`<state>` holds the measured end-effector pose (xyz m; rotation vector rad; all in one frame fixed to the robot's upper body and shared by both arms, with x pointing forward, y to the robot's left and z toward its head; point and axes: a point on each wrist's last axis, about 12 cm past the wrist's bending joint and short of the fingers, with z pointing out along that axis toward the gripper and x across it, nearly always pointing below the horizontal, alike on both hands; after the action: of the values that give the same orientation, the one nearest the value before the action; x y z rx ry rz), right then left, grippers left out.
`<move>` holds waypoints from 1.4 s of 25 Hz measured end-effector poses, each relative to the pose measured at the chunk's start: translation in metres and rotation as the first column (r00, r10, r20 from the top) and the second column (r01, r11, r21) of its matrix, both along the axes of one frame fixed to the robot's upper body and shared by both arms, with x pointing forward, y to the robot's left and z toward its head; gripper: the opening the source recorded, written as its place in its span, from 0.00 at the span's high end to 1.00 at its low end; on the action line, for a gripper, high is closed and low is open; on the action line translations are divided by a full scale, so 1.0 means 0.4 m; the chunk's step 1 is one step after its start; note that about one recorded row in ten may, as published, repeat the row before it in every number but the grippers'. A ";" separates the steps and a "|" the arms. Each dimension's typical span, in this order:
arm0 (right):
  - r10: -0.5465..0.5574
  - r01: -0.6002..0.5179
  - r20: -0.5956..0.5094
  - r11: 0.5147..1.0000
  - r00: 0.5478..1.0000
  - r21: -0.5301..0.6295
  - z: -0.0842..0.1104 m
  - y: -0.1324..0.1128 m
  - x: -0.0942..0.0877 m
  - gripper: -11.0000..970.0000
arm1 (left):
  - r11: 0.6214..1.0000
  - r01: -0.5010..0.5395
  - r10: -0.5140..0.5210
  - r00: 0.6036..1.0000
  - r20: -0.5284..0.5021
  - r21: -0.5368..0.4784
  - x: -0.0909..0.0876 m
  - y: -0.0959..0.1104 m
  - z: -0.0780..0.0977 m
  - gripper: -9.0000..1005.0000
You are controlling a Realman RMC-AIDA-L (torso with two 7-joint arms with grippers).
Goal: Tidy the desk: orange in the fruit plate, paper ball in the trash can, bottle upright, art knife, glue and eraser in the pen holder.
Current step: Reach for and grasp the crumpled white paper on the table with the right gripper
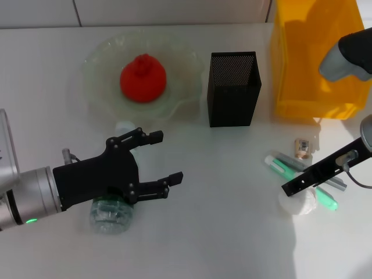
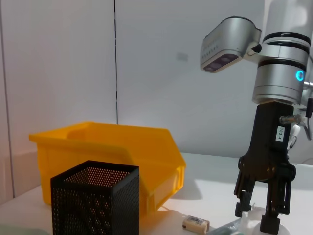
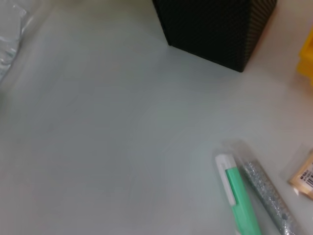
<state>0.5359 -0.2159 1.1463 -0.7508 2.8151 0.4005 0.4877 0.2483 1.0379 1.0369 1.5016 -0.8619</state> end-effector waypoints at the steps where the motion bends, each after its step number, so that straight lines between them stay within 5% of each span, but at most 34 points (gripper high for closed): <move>1: 0.002 -0.002 0.000 1.000 1.000 -0.003 -0.001 0.002 0.001 0.18 | 1.000 0.001 -0.001 1.000 -0.001 0.000 0.000 0.000 0.000 0.13; 14: 0.019 -0.019 -0.033 1.000 0.999 -0.018 -0.023 0.018 0.013 0.23 | 1.000 -0.001 0.001 1.000 -0.008 -0.003 -0.006 0.001 -0.003 0.14; 19: 0.018 -0.019 -0.036 1.000 0.999 -0.019 -0.026 0.018 0.013 0.43 | 1.000 -0.002 0.002 1.000 -0.004 -0.002 -0.005 0.002 -0.001 0.14; 35: 0.020 -0.021 -0.036 1.000 0.999 -0.015 -0.026 0.019 0.013 0.43 | 1.000 -0.005 0.005 1.000 0.000 -0.003 -0.003 0.003 0.000 0.14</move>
<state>0.5410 -0.2082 1.1360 -0.7839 2.8491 0.4006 0.4866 0.2495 1.0381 1.0305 1.5021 -0.8603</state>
